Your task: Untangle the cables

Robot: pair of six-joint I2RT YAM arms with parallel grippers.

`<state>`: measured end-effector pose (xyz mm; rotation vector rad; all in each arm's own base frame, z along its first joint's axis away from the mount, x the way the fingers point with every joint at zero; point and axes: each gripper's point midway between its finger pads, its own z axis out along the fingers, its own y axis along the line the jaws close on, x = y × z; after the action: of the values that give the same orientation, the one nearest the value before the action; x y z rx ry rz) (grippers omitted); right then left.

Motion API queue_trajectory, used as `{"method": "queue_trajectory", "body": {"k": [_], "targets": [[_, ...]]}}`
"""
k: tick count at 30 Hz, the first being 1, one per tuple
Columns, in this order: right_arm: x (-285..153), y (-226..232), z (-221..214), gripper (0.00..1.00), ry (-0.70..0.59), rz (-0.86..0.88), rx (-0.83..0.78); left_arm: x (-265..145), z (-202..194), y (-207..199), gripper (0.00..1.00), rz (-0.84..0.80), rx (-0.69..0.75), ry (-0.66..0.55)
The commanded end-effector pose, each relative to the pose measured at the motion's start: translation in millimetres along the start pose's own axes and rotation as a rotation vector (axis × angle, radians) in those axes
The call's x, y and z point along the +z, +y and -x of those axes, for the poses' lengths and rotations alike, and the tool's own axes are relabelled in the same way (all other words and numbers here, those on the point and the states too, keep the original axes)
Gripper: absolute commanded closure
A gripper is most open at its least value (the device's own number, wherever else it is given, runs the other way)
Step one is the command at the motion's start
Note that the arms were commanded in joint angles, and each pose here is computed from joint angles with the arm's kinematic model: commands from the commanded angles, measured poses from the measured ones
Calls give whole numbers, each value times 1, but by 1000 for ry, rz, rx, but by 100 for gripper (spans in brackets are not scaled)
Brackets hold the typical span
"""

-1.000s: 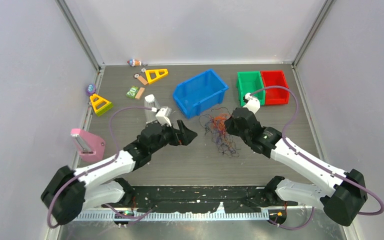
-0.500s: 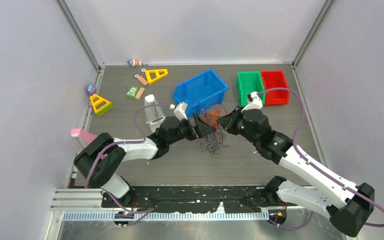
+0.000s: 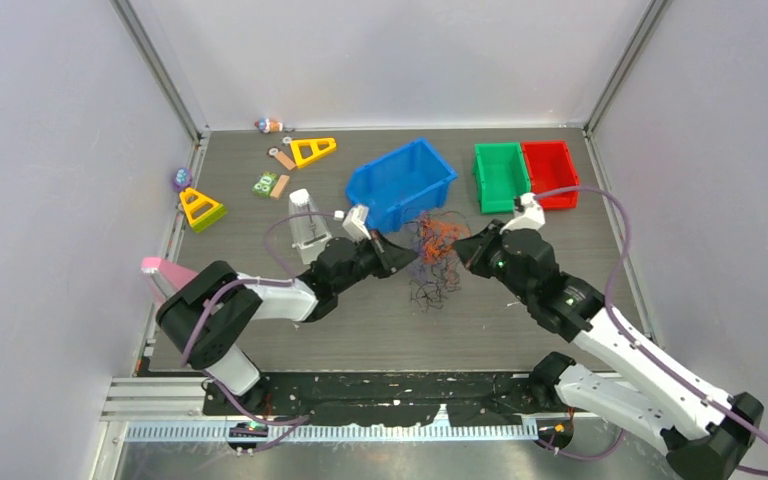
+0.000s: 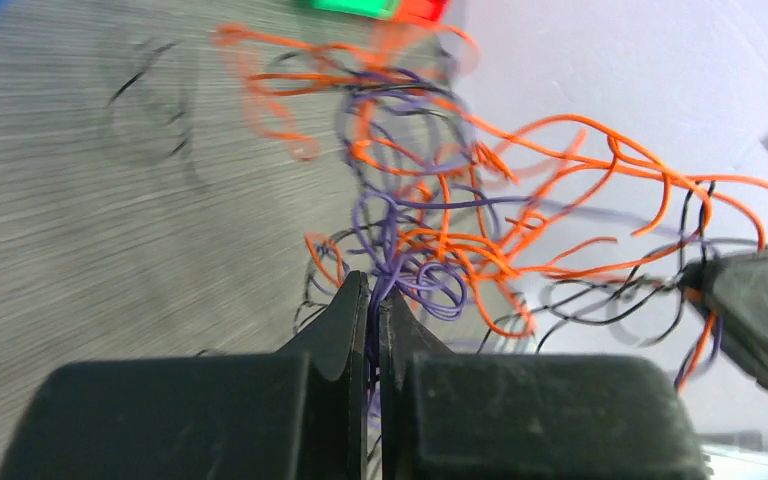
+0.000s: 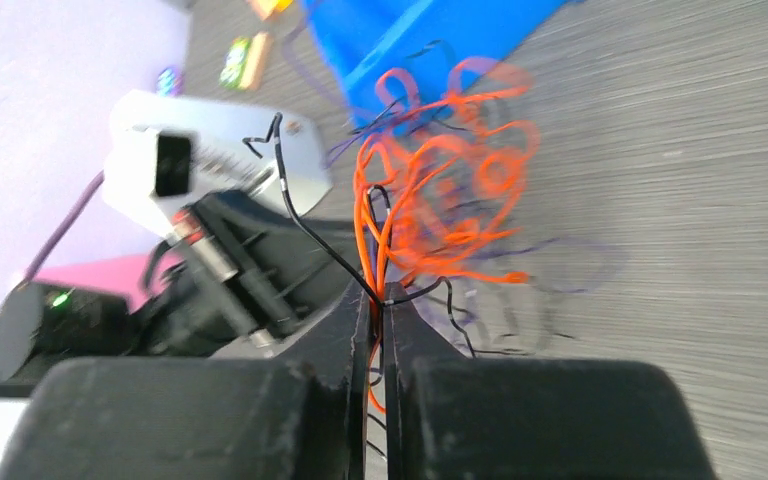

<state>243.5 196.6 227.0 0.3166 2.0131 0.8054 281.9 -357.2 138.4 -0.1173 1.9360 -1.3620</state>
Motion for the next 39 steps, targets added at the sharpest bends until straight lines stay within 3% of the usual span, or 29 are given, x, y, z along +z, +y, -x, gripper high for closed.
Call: {"method": "queue_trajectory", "body": {"k": [1,8,14,18,21,27,28,32,34,38,39], "targets": [[-30,-53,52,95,-214,-263,-65,-33,34,31,100,111,89,-130],[-71,-138,77,95,-351,-641,-147,-107,56,90,100,382,214,-201],[-70,-165,69,95,-336,-733,-169,-167,78,105,100,610,349,-270],[-39,-148,47,95,-188,-585,-233,-175,81,94,100,595,414,-240],[-15,-117,26,95,-64,-372,-282,-167,73,82,100,523,448,-171],[-2,-75,-6,95,55,-65,-337,-153,53,64,100,392,455,-59],[-1,-71,-12,95,79,-25,-342,-150,49,60,94,360,463,-42],[1,-58,-23,95,125,59,-346,-134,27,45,36,244,511,62],[2,-55,-26,95,138,83,-353,-125,18,37,22,218,561,105],[4,-53,-29,95,150,104,-365,-107,12,30,2,231,642,171],[5,-53,-30,95,153,108,-365,-102,13,29,1,235,651,180]]}}
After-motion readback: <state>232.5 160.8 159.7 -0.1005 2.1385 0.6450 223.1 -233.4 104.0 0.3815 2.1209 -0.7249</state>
